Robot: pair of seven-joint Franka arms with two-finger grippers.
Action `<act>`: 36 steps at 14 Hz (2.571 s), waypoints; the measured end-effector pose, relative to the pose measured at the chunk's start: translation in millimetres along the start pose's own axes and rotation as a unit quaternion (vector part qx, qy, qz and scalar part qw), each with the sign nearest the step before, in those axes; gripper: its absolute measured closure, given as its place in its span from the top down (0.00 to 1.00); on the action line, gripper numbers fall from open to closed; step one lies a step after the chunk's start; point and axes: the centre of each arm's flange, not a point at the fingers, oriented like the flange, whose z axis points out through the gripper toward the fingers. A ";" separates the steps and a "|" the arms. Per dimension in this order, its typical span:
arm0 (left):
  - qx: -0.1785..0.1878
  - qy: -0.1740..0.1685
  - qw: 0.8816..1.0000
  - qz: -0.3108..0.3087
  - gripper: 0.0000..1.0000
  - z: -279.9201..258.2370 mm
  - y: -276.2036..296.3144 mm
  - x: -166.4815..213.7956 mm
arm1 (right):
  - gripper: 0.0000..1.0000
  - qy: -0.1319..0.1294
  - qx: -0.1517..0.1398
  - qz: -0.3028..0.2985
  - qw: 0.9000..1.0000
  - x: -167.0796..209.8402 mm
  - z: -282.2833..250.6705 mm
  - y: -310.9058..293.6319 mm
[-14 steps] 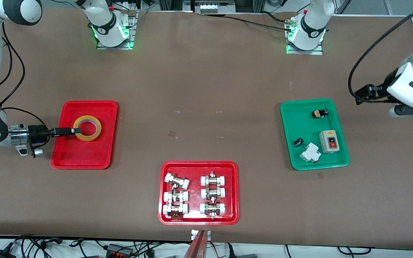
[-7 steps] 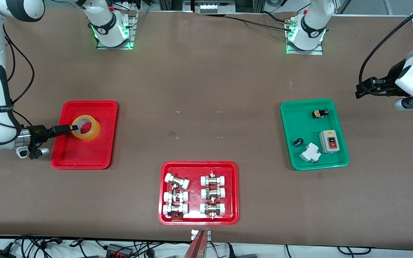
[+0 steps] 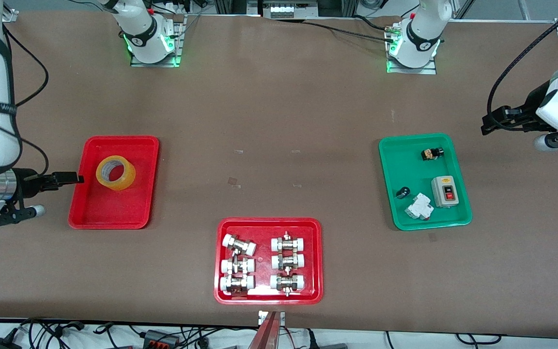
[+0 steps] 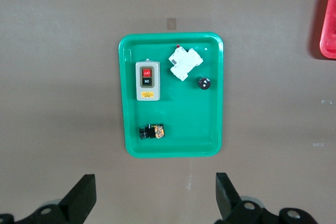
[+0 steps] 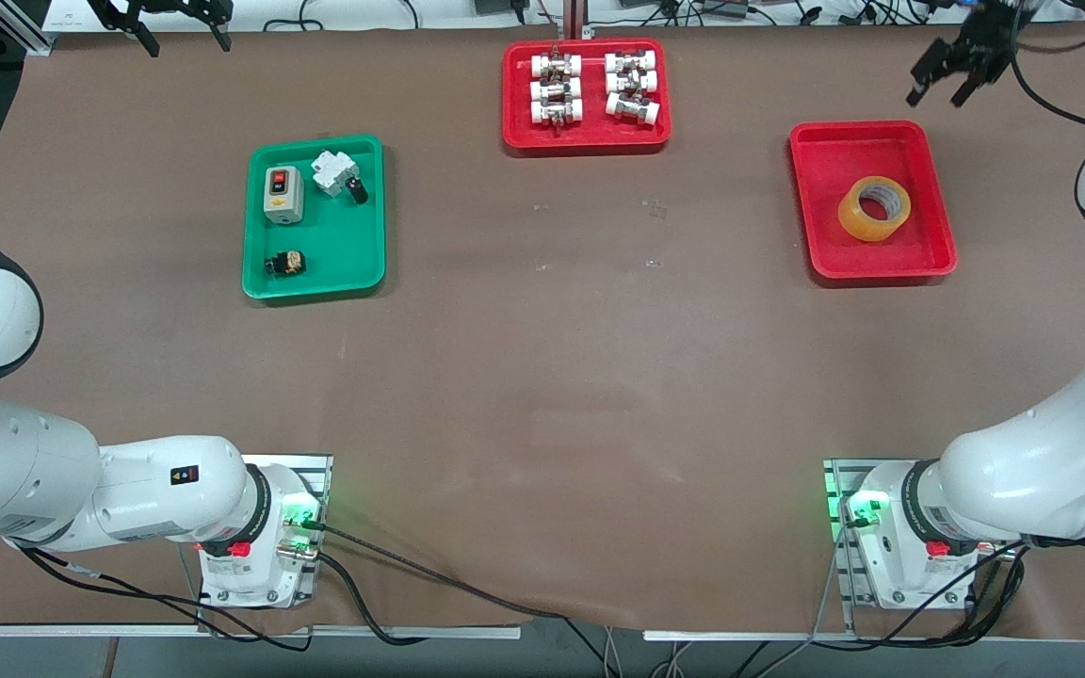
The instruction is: Left arm passes tape to right arm into tray
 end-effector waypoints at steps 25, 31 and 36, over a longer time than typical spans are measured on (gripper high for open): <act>0.001 -0.010 1.000 0.002 1.00 3.3 0.8 -1.9 | 1.00 0.115 -0.063 0.065 0.989 -126.0 -146.0 -72.2; 0.001 -0.008 1.000 0.002 1.00 2.8 1.4 -1.4 | 1.00 0.113 -0.060 0.063 0.990 -149.2 -150.8 -78.9; 0.000 -0.002 1.000 0.002 1.00 1.9 1.5 -0.2 | 1.00 0.108 -0.060 0.061 0.990 -148.9 -147.9 -81.1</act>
